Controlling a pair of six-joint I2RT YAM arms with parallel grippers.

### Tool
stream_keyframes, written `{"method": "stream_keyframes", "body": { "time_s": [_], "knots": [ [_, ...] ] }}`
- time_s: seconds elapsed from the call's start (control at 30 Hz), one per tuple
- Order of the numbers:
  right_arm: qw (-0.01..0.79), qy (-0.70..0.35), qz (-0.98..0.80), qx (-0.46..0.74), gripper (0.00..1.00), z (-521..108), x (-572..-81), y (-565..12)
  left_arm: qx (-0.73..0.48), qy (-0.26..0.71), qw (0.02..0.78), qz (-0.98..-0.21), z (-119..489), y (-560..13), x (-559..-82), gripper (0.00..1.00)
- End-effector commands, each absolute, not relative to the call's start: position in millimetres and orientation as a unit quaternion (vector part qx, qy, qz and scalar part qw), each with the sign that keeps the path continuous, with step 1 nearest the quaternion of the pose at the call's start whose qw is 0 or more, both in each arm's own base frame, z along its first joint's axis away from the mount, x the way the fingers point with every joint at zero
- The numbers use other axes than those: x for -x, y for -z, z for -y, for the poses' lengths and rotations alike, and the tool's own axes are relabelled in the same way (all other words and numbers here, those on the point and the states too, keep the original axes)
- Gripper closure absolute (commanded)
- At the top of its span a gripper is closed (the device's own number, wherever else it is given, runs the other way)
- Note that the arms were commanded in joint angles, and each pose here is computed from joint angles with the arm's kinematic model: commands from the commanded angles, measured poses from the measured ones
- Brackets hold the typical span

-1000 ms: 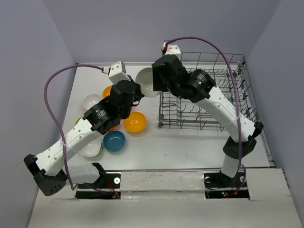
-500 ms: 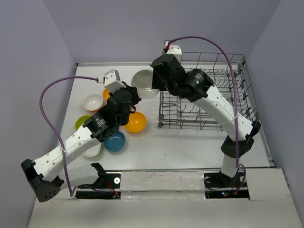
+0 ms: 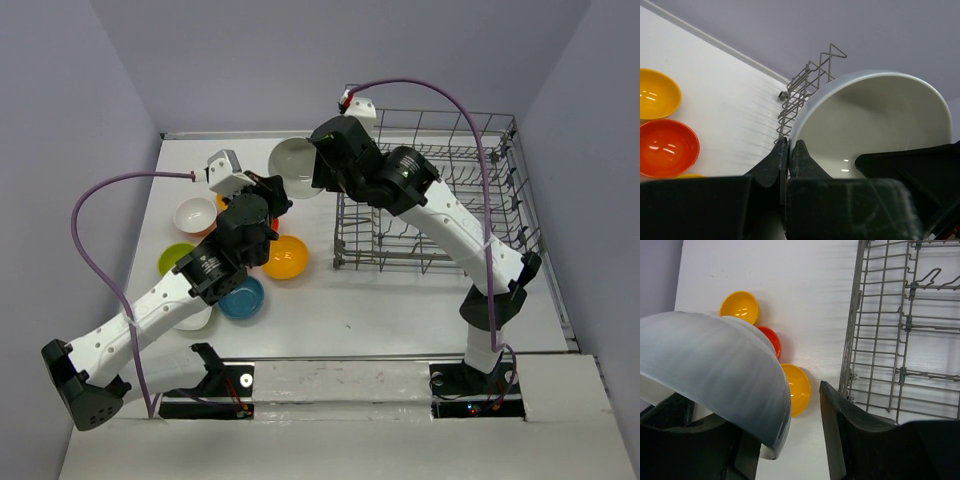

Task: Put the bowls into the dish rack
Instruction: Pass from the left arm to the right

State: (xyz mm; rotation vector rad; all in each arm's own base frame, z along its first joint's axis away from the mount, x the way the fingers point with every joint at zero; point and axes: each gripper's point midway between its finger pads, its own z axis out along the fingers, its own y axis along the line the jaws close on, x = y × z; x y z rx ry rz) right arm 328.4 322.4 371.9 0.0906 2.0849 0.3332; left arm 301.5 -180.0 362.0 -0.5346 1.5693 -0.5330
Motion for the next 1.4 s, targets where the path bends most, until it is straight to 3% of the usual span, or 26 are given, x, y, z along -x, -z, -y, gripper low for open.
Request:
{"method": "stream_keyframes", "body": {
  "time_s": [0.0, 0.27, 0.43, 0.63, 0.77, 1.03, 1.27, 1.37],
  "knots": [
    [0.522, -0.18, -0.829, -0.084, 0.5, -324.2, -336.7, -404.0, 0.307, 0.294, 0.676, -0.602, 159.3, -415.5, -295.5, 1.0],
    [0.543, -0.197, -0.808, -0.117, 0.57, -322.2, -342.7, -413.7, 0.303, 0.299, 0.679, -0.599, 161.2, -417.4, -295.5, 1.0],
    [0.548, -0.194, -0.803, -0.132, 0.66, -320.1, -345.6, -412.8, 0.303, 0.301, 0.679, -0.597, 161.4, -418.3, -295.4, 1.0],
    [0.557, -0.195, -0.794, -0.147, 0.82, -315.1, -346.8, -414.6, 0.303, 0.301, 0.679, -0.596, 161.8, -417.1, -295.7, 1.0],
    [0.564, -0.19, -0.789, -0.153, 0.99, -310.5, -347.7, -417.3, 0.303, 0.301, 0.679, -0.596, 162.0, -416.4, -295.8, 1.0],
    [0.578, -0.171, -0.784, -0.149, 0.99, -303.2, -350.2, -423.5, 0.29, 0.303, 0.679, -0.603, 168.9, -416.9, -297.5, 1.0],
    [0.598, -0.125, -0.781, -0.131, 0.99, -287.7, -351.7, -425.5, 0.274, 0.302, 0.685, -0.604, 169.3, -426.1, -295.5, 0.54],
    [0.604, -0.109, -0.78, -0.125, 0.99, -282.6, -352.0, -426.1, 0.264, 0.306, 0.687, -0.604, 172.3, -432.7, -295.2, 0.49]
  ]
}}
